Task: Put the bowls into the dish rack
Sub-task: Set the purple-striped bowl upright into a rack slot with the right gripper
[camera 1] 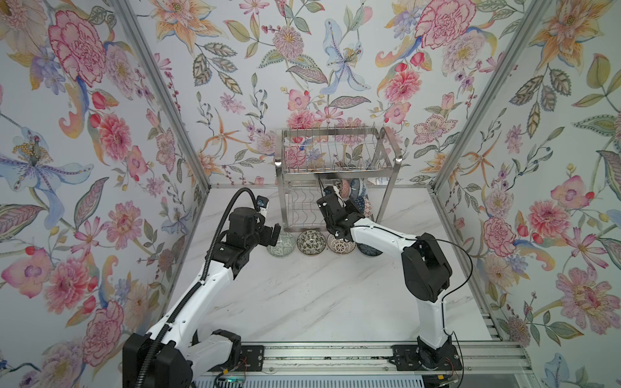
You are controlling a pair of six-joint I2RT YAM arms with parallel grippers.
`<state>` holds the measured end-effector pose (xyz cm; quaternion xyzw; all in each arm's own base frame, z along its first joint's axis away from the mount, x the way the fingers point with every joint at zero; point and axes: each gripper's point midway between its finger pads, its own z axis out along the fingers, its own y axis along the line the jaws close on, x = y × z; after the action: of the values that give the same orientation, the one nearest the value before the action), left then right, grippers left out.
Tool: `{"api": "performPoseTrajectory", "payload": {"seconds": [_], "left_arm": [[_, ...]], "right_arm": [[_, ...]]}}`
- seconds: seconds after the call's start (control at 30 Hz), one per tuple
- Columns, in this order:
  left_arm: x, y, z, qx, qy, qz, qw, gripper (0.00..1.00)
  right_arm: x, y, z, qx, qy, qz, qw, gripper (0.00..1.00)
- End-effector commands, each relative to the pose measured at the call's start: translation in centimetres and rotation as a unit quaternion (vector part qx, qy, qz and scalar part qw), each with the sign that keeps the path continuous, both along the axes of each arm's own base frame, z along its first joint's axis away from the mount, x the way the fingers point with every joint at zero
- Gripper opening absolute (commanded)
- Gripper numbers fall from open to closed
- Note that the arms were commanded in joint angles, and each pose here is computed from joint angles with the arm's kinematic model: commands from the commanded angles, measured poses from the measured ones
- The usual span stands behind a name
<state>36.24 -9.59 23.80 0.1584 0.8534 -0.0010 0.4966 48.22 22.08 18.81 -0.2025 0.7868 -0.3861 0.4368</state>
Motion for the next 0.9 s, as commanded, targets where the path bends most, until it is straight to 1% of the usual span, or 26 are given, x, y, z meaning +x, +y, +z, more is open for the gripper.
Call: {"api": "performPoseTrajectory", "payload": {"seconds": [0.0,0.5,0.87], "left_arm": [[-0.1,0.3,0.4,-0.008,-0.007,-0.001,1.0,0.99],[-0.1,0.2,0.2,-0.01,-0.004,-0.003,1.0,0.99],[-0.1,0.1,0.1,-0.011,-0.001,-0.005,1.0,0.99]], "right_arm": [[1.2,-0.6,2.1,-0.027,-0.03,-0.027,0.999,0.0],[4.4,-1.3,-0.4,-0.066,-0.016,-0.049,0.996,0.0],[5.7,-0.8,-2.5,-0.082,-0.004,-0.05,0.995,0.0]]}}
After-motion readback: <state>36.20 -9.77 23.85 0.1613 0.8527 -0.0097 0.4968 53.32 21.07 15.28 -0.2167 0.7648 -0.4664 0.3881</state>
